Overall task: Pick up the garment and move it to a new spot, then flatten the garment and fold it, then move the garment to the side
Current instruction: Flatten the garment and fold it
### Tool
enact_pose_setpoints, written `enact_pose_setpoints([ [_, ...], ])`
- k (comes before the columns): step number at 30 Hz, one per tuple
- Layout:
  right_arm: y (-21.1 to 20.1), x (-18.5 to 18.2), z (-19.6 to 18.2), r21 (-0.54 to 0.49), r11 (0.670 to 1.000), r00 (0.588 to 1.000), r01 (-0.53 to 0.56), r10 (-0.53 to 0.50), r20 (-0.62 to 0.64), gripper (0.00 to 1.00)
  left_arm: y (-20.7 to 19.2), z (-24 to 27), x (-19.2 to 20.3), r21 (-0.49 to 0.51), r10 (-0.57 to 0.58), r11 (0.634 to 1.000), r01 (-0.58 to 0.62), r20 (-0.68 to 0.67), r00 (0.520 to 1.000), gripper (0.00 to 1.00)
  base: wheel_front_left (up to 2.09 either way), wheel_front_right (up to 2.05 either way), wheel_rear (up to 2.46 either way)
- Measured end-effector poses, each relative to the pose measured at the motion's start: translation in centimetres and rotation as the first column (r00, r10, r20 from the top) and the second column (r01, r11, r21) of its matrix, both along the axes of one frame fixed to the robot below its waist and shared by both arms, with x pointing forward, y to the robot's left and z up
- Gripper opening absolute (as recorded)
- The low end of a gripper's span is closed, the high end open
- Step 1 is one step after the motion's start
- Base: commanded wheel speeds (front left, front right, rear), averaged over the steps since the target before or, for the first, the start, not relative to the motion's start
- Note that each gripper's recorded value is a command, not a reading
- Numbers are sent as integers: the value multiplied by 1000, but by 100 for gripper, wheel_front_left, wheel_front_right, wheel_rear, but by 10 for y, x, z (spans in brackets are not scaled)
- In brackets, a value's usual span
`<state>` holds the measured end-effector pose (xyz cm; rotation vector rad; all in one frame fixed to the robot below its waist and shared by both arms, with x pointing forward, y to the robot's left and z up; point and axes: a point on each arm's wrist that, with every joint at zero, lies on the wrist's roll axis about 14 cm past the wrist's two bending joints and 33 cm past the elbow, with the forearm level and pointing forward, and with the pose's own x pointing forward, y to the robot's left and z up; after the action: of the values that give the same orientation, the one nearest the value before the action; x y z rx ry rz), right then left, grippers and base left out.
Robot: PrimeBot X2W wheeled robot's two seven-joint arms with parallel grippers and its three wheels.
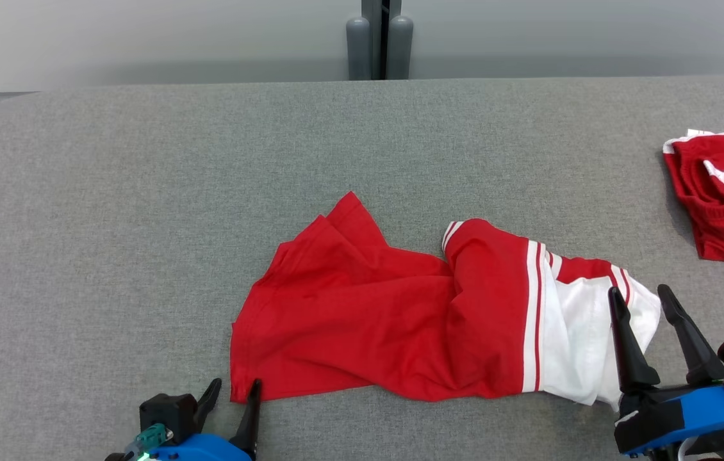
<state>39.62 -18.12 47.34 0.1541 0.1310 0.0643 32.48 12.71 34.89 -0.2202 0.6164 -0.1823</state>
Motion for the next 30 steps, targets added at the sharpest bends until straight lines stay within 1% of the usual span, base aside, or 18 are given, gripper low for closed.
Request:
enact_pose_setpoints([
  [1, -2, 0, -2, -2, 1000, 1000, 5, -5, -9, 100, -1, -2, 1, -3, -5, 1000, 5, -7, 1000, 15, 0, 0, 0],
  [2, -5, 0, -6, -6, 1000, 1000, 9, -9, -22, 100, -1, -2, 2, -6, -7, 1000, 7, -9, 1000, 0, 0, 0, 0],
  [7, -18, 3, -24, -38, 999, 994, 12, -16, -104, 100, -7, -5, 8, -20, -26, 999, 25, -16, 1000, 0, 0, 0, 0],
  [11, -12, 15, -39, -47, 998, 983, -45, 35, -180, 100, -9, -6, 15, -25, -33, 999, 32, -11, 999, 0, 0, 0, 0],
  [15, -2, 26, -57, -56, 992, 957, -110, 91, -274, 100, -10, -6, 21, -29, -31, 999, 31, 2, 1000, 0, 0, 0, 0],
  [18, 3, 30, -64, -45, 990, 946, -137, 117, -304, 100, -9, -6, 24, -28, -23, 999, 24, 13, 1000, 0, 0, 0, 0],
  [19, 4, 31, -66, -42, 989, 941, -144, 123, -315, 36, -9, -6, 24, -30, -20, 999, 20, 16, 1000, 0, 0, 0, 0],
  [20, 4, 31, -65, -44, 988, 940, -148, 127, -316, 0, -9, -5, 24, -31, -19, 999, 19, 21, 1000, 0, 0, 0, 0],
  [25, 5, 30, -63, -34, 987, 935, -160, 141, -325, 0, -10, -3, 27, -32, -16, 999, 17, 43, 999, 0, 0, 0, 0],
  [28, 2, 31, -55, -46, 986, 943, -159, 138, -304, 0, -9, 4, 33, -23, -14, 1000, 16, 78, 997, 0, 0, 0, 0],
  [30, -2, 33, -44, -61, 987, 956, -150, 129, -265, 0, -6, 13, 39, -13, -6, 1000, 8, 119, 993, 0, 0, 0, 0],
])
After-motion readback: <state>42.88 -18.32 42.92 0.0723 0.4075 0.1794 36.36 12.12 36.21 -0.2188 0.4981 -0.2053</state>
